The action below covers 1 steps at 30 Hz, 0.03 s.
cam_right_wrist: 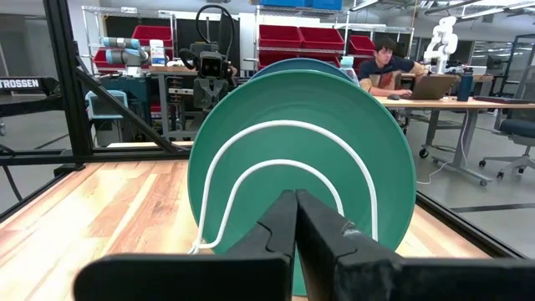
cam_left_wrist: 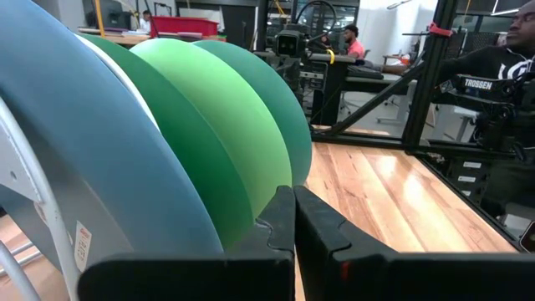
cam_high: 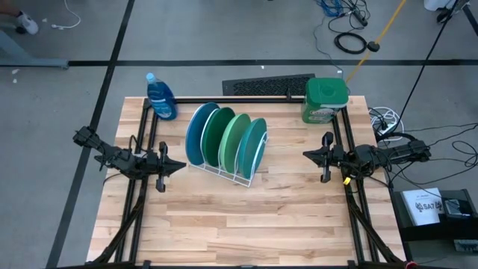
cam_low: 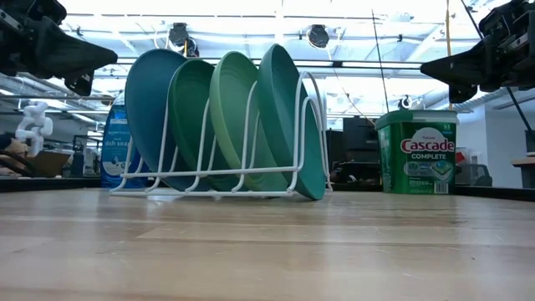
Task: Sort dishes
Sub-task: Return to Home Position
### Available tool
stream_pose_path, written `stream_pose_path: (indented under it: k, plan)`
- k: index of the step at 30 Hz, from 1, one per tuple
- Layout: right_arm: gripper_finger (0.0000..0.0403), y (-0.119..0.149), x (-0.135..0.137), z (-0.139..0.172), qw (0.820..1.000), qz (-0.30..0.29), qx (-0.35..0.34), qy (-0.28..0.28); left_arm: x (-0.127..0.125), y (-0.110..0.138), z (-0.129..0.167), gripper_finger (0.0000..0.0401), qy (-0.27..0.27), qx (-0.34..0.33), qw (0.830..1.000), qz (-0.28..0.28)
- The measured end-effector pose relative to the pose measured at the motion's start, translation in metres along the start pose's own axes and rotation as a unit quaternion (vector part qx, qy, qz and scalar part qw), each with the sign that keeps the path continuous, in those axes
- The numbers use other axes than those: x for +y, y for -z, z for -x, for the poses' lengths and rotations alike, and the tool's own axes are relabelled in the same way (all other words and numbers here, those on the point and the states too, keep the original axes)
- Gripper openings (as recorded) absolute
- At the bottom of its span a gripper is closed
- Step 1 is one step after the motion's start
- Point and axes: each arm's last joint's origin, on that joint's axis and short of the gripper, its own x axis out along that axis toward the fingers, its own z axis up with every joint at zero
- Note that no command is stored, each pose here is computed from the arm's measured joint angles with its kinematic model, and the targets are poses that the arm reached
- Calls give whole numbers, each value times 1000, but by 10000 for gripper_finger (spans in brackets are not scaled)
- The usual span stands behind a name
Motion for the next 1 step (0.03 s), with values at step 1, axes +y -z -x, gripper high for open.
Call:
stream_pose_path:
  k: [1]
  plan:
    - [4, 0, 0, 0, 1000, 0, 0, 0, 0, 0, 0, 0, 0, 0, 1000, 0]
